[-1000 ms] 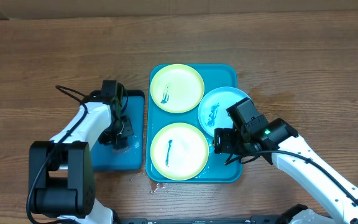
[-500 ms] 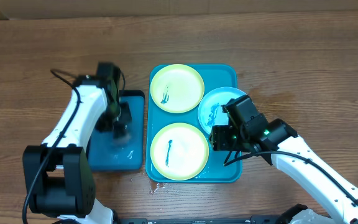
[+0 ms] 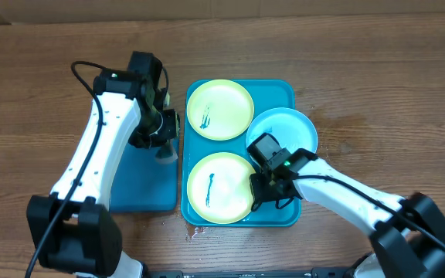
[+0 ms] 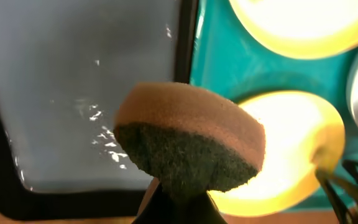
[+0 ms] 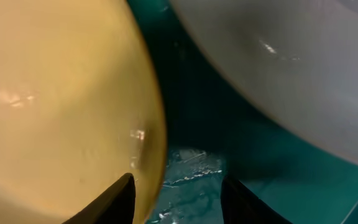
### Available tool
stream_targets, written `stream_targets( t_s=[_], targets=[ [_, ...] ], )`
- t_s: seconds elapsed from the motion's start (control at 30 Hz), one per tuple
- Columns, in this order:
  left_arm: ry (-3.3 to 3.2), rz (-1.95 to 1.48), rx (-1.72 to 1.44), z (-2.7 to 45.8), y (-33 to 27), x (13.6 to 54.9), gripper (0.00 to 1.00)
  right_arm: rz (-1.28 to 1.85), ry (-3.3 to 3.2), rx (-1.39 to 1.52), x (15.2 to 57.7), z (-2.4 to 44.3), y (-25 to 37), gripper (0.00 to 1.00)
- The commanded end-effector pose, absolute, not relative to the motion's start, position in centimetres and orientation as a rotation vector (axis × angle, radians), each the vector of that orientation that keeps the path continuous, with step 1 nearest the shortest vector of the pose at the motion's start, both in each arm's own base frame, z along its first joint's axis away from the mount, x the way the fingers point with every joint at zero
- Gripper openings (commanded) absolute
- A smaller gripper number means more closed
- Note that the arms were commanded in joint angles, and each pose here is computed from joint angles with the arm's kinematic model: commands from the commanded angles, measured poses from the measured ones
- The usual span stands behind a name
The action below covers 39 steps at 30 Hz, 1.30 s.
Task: Clean dirty plates on tray and stack at the side
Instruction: 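Move the sponge with the left gripper onto the held yellow plate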
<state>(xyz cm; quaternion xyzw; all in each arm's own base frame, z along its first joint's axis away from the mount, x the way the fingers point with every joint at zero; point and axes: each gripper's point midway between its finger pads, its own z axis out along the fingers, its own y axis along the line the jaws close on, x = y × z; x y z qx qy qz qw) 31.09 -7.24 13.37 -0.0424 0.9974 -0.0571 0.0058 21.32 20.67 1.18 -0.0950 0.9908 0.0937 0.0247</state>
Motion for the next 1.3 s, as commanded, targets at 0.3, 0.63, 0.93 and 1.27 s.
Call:
stream_targets(
  t_s=[0.3,0.63,0.93,1.27],
  targets=[
    [3.136,-0.228,-0.035,10.0,-12.7,28.1,0.04,0.105,2.991,-0.148,23.5,0.7,18.9,0.16],
    [3.063,-0.333,0.059,3.8,-18.8,25.7,0.04,0.099,2.989,-0.148,23.5,0.7,18.8,0.04],
    [3.049,-0.257,-0.024,2.4,-17.9,26.2,0.04,0.09,2.993,-0.148,23.4,0.7,18.7,0.04],
    [3.103,0.093,-0.001,-0.3,-13.2,26.0,0.04,0.195,3.005,-0.158,23.2,0.8,20.0,0.04]
  ],
)
